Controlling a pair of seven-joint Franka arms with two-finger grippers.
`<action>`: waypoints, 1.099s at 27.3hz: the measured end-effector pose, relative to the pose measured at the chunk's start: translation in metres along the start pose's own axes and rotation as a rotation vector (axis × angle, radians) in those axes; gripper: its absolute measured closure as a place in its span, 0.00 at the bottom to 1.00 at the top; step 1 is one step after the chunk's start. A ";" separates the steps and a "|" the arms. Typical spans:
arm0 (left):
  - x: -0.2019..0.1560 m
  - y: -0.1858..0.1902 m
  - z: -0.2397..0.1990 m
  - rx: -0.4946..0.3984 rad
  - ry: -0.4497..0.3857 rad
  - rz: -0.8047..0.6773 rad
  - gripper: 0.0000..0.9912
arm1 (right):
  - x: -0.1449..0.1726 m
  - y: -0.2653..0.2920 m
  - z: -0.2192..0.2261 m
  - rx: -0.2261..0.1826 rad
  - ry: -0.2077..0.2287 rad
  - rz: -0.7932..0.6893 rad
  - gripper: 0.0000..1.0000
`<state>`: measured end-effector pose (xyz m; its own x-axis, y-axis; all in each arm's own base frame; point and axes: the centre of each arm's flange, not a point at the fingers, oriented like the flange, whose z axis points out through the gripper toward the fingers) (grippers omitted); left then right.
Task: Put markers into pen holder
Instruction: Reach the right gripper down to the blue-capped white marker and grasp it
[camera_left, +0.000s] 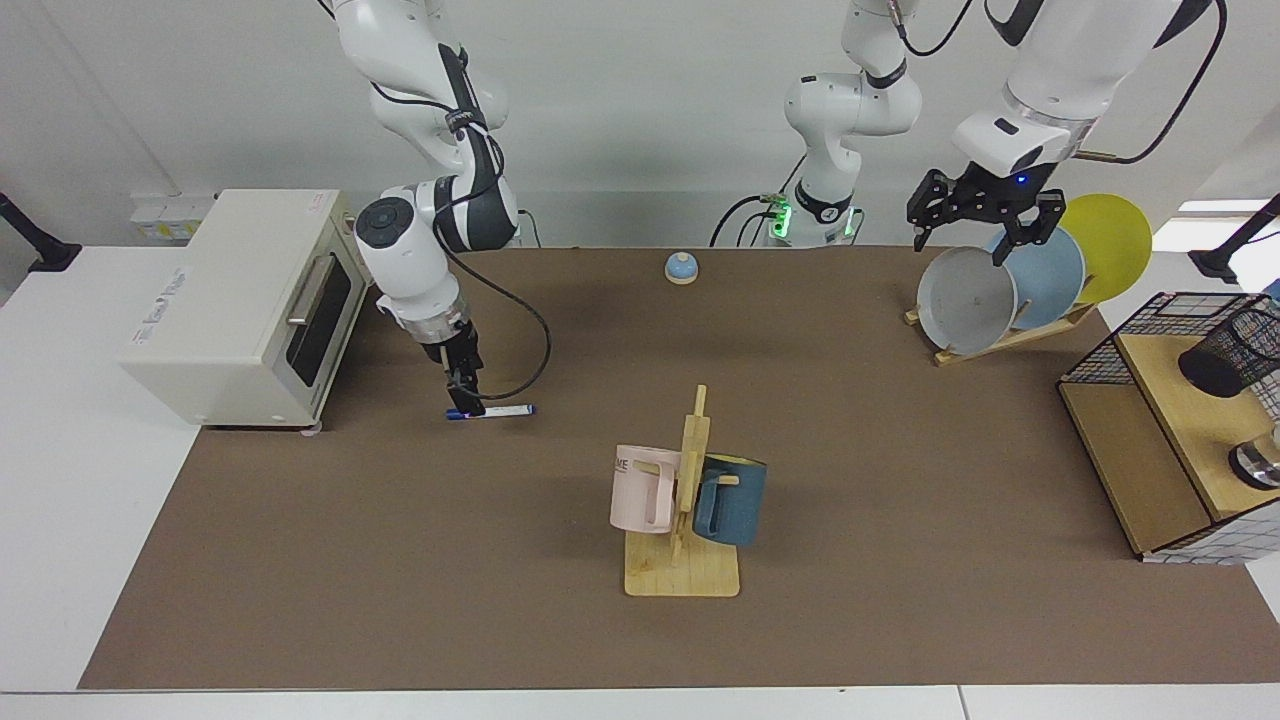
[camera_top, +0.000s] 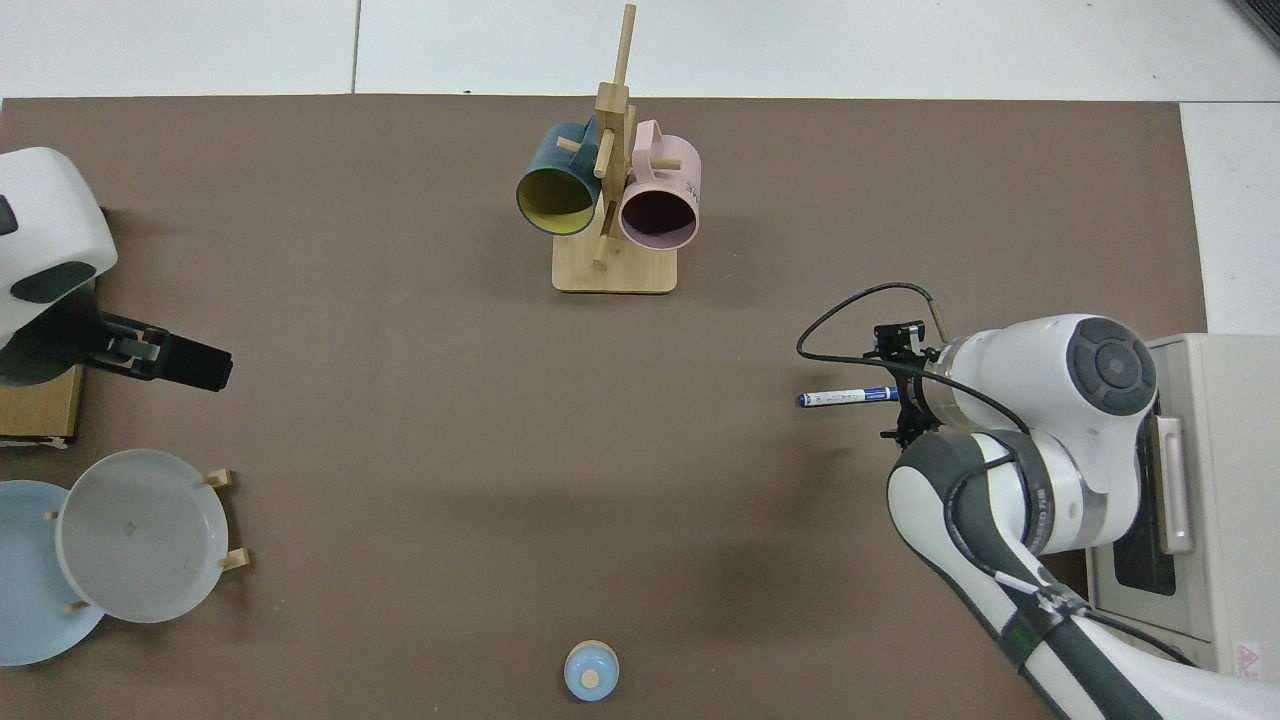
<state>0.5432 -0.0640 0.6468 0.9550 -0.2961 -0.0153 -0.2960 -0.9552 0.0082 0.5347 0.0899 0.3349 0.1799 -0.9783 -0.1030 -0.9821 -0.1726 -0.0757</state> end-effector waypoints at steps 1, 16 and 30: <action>0.000 0.000 0.000 0.000 0.000 0.000 0.00 | 0.000 0.002 0.005 0.003 0.001 -0.001 0.00; 0.000 0.001 0.000 0.000 0.000 0.001 0.00 | 0.007 0.003 0.046 0.018 0.001 0.009 0.01; 0.000 0.001 0.000 0.000 0.000 0.001 0.00 | 0.016 0.003 0.044 0.021 0.004 -0.010 0.22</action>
<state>0.5431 -0.0646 0.6468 0.9547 -0.2971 -0.0153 -0.2970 -0.9548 0.0083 0.5373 0.0790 0.2891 0.1892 -0.9770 -0.0984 -0.9789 -0.1798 -0.0973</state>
